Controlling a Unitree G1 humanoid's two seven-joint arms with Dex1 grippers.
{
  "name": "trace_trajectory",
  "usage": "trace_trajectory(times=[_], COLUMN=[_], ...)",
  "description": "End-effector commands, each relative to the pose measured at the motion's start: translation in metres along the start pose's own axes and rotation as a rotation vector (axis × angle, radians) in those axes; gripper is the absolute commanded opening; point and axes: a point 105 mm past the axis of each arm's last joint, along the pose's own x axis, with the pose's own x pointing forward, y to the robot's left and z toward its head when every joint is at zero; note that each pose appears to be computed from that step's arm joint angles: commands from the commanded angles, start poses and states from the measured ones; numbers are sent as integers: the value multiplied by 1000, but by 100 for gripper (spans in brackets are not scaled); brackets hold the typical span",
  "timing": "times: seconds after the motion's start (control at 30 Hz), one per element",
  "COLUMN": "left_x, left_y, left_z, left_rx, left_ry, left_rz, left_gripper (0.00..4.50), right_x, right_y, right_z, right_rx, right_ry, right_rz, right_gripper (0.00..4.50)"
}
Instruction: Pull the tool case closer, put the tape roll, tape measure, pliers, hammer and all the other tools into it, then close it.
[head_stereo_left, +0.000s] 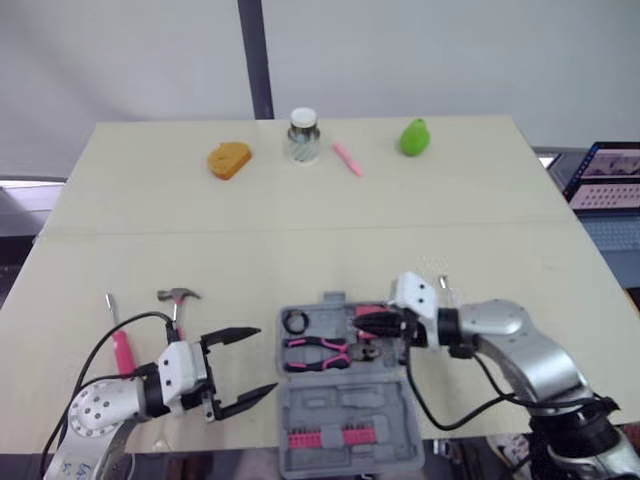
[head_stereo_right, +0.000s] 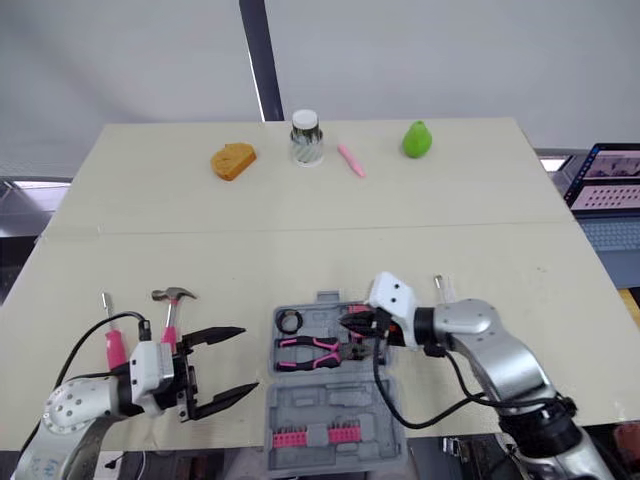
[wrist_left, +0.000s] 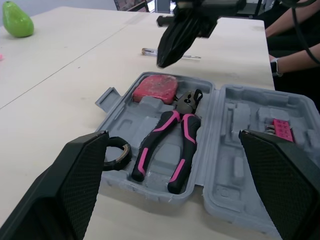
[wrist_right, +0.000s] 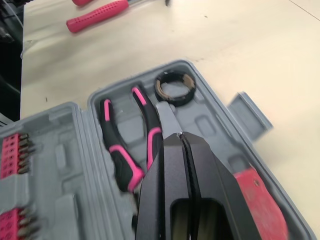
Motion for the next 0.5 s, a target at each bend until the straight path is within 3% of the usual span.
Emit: trace_trajectory(times=[0.03, 0.5], left_x=[-1, -25], left_y=[3, -5], left_z=[3, -11], left_rx=[-27, -100], left_ry=[-22, 59], left_rz=[23, 119], left_gripper=[450, 450], right_x=[-26, -109], right_y=[-7, 12], right_z=[6, -69], right_rx=[-1, 147], right_ry=[-16, 99], right_rz=[-76, -230], right_gripper=[4, 4])
